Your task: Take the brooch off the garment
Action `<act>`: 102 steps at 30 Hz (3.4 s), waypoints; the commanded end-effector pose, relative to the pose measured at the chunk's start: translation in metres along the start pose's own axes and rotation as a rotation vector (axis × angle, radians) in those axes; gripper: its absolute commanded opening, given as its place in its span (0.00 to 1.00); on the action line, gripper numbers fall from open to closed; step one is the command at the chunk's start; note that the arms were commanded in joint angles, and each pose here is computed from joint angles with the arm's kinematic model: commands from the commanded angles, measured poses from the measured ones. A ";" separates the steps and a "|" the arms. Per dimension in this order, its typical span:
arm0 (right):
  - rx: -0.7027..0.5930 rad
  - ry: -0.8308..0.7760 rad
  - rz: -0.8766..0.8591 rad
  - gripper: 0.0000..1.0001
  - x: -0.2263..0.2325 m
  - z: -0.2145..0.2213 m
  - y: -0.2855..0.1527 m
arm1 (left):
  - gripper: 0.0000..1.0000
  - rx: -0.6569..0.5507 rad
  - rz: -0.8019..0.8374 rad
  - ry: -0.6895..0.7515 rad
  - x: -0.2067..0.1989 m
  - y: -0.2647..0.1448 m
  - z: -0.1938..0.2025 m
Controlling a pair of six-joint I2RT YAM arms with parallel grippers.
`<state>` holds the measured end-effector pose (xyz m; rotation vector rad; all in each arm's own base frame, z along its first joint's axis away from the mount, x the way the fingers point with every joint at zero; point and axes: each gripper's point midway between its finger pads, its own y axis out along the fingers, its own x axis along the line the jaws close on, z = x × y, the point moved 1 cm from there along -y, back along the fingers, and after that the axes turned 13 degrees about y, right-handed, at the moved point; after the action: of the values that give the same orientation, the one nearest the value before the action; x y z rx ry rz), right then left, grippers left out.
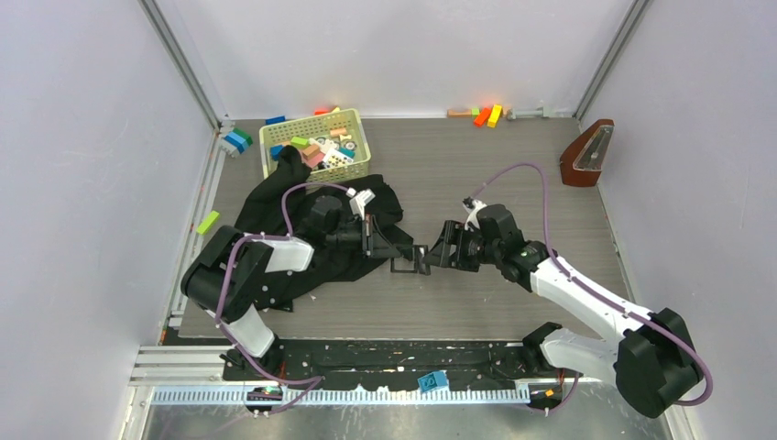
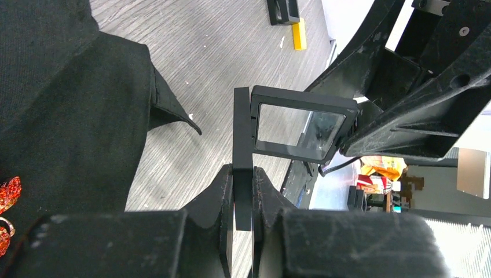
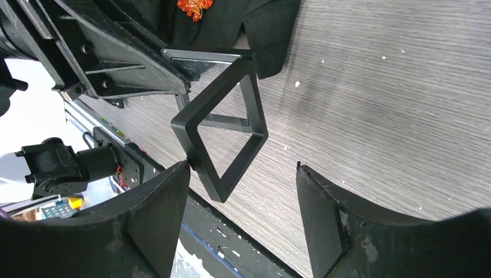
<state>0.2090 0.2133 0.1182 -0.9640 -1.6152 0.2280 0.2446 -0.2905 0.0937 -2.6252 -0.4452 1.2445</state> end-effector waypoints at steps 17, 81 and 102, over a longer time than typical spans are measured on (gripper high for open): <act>0.003 -0.145 0.191 0.68 0.011 0.011 0.019 | 0.00 0.008 -0.065 0.088 -0.004 0.002 -0.013; -0.066 0.019 -0.093 0.60 0.024 -0.004 -0.023 | 0.04 0.004 0.084 -0.071 -0.002 0.023 -0.007; -0.002 0.030 -0.120 0.24 0.029 -0.001 -0.007 | 0.14 0.017 0.094 -0.074 -0.002 0.024 -0.005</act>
<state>0.1945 0.2159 0.1159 -0.9187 -1.5618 0.1995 0.2435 -0.3087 0.0748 -2.5421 -0.3703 1.4176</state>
